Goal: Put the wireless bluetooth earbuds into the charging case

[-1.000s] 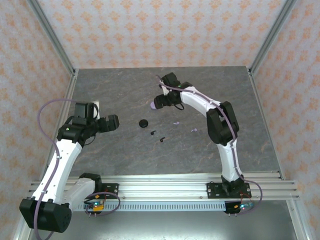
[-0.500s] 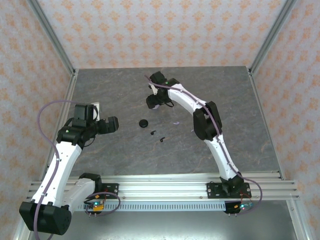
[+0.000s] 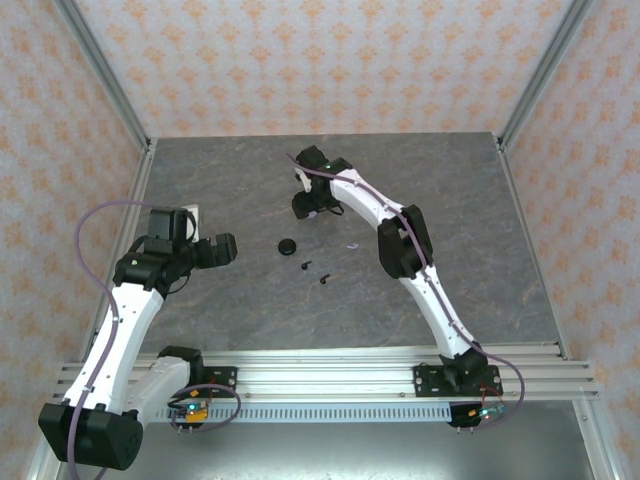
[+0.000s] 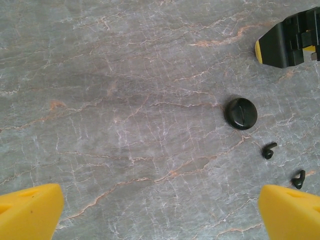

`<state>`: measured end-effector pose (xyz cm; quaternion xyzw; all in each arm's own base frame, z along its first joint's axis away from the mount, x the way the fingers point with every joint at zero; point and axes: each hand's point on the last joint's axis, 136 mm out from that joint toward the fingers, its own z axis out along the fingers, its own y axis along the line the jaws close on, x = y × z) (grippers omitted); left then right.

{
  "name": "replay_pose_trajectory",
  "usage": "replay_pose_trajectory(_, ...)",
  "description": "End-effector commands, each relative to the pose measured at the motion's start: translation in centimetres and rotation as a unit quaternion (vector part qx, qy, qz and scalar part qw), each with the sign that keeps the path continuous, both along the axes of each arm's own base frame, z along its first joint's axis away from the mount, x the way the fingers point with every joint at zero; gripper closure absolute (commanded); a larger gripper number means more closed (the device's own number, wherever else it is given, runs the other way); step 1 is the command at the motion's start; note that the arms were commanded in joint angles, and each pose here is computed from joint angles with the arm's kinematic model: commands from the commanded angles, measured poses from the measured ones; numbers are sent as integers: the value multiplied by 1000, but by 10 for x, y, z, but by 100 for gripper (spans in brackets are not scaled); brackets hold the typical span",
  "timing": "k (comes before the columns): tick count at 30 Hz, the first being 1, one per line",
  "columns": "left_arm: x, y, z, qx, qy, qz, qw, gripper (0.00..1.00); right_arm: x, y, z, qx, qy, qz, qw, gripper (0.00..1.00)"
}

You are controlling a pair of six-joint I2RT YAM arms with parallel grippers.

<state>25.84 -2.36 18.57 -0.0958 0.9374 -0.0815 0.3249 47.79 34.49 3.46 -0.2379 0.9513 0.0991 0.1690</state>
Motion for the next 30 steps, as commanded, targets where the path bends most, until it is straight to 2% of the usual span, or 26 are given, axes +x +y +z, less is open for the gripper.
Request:
replay_pose_trajectory(1,-6,2,-6,17,13,-8,1000,0,-5,3,-14,-20,8,2,1000,31)
replay_pose_trajectory(11,-6,2,-8,19,16,-7,1000,0,8,-26,-7,-79,-32,-77,993,52)
replay_pose_trajectory(18,-5,2,-9,19,20,-9,1000,0,6,-62,9,-110,-64,-187,974,55)
replay_pose_trajectory(22,-5,1,-10,17,22,-10,1000,0,-5,-80,7,-109,-54,-254,959,55)
replay_pose_trajectory(30,-6,0,-10,12,23,-12,1000,0,-30,-83,-9,-75,-9,-298,952,52)
